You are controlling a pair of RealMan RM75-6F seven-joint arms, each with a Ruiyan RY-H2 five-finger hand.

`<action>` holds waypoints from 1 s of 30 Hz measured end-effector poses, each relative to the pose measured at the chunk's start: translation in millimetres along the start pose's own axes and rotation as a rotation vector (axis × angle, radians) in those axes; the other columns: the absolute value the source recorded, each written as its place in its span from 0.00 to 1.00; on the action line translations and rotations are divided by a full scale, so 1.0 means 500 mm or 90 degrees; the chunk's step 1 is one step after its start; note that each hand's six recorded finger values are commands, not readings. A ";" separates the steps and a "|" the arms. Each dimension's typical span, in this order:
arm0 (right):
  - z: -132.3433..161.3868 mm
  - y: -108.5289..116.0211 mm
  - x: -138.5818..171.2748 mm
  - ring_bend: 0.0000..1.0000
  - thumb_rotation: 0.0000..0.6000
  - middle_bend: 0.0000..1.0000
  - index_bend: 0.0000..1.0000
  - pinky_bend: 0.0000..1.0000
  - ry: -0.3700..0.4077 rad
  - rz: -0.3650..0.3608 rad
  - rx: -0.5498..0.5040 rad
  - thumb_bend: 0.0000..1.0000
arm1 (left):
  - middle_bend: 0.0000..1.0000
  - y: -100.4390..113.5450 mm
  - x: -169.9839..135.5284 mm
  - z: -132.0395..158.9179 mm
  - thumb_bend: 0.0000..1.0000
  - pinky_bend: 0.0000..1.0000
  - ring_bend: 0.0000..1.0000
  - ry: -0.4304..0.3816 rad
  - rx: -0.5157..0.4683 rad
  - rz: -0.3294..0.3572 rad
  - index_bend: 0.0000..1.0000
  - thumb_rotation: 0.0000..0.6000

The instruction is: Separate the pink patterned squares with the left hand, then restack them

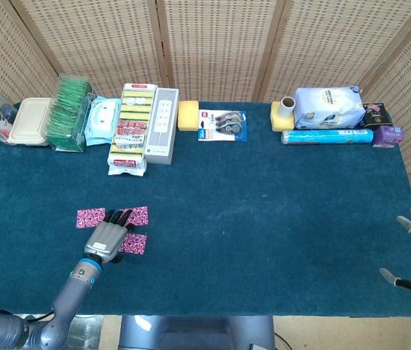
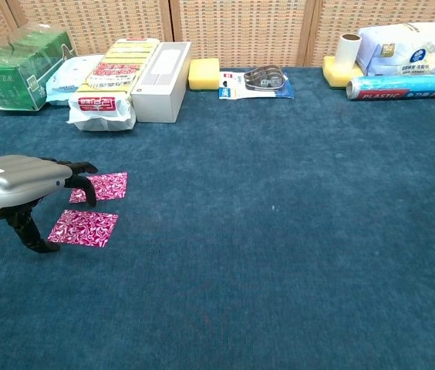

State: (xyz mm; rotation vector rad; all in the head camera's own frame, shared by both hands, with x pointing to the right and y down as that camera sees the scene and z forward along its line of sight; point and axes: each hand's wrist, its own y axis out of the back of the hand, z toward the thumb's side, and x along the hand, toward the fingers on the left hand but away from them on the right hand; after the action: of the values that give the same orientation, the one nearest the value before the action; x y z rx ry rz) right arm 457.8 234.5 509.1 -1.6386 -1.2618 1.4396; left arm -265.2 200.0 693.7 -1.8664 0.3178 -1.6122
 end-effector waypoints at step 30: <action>-0.003 0.001 -0.001 0.01 1.00 0.02 0.13 0.01 -0.001 0.000 -0.007 0.00 | 0.00 -0.007 0.005 0.008 0.26 0.02 0.00 0.004 0.014 0.022 0.31 1.00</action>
State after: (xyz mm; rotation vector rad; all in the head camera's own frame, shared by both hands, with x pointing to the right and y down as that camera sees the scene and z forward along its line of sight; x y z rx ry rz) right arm 459.6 233.9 509.0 -1.6441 -1.2724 1.4362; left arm -261.8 202.4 697.5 -1.8299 0.3310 -1.5926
